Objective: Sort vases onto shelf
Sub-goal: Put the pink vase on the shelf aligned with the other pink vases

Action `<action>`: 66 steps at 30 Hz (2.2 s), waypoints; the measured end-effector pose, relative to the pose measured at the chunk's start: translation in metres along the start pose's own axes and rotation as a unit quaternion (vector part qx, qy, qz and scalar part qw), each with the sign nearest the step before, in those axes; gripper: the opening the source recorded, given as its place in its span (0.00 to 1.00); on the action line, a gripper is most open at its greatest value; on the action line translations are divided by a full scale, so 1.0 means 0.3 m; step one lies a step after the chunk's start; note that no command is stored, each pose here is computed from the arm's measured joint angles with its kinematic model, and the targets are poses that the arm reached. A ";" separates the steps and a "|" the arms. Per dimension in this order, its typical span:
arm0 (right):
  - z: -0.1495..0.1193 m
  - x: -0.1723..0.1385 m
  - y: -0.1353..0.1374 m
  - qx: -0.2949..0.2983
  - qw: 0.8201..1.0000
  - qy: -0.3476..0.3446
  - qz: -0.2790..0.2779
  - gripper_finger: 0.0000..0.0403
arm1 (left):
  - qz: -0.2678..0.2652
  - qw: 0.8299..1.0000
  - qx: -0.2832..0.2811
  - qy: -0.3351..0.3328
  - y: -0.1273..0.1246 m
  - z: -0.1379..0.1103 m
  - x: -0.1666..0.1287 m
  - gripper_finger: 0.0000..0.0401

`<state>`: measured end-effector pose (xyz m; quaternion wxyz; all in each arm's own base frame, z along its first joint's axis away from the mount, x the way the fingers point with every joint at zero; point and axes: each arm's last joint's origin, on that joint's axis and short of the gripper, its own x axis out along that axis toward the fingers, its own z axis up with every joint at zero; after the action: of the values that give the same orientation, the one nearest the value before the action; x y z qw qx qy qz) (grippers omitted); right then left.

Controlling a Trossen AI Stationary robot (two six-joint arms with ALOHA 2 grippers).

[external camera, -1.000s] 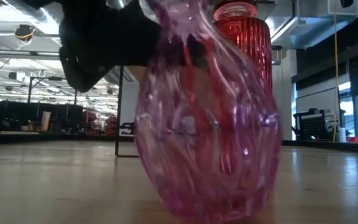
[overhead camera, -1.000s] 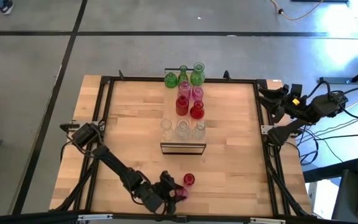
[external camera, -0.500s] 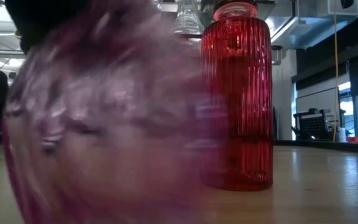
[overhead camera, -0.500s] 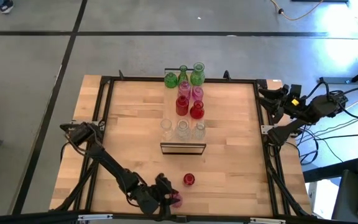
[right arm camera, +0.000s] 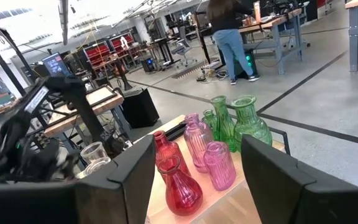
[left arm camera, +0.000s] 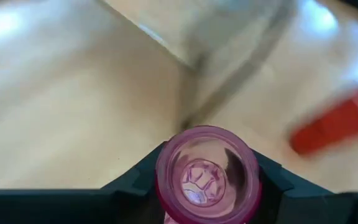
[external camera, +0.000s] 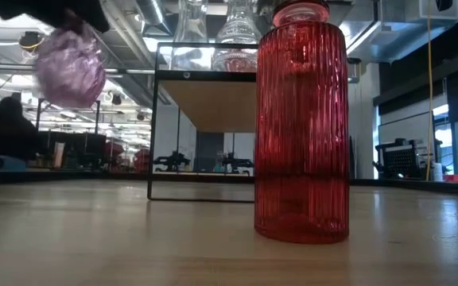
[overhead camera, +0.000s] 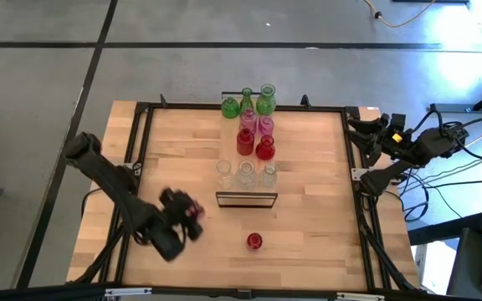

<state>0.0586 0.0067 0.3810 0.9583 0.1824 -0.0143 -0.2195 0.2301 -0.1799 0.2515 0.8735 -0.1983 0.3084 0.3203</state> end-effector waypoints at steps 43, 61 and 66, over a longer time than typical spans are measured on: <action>-0.117 0.142 0.161 0.033 0.995 0.022 -0.090 0.54 | -0.082 0.980 0.174 -0.042 0.625 0.790 0.321 0.35; -0.173 0.190 0.210 0.056 0.992 0.028 -0.113 0.54 | -0.092 0.972 0.211 -0.057 0.600 0.805 0.449 0.35; -0.175 0.192 0.212 0.056 0.992 0.028 -0.113 0.54 | -0.102 0.971 0.208 -0.054 0.596 0.803 0.464 0.35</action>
<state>0.1425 0.0533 0.3517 0.9156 0.2427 0.0213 -0.3200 0.2915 0.1400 0.3084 0.9391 -0.0251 0.2986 0.1682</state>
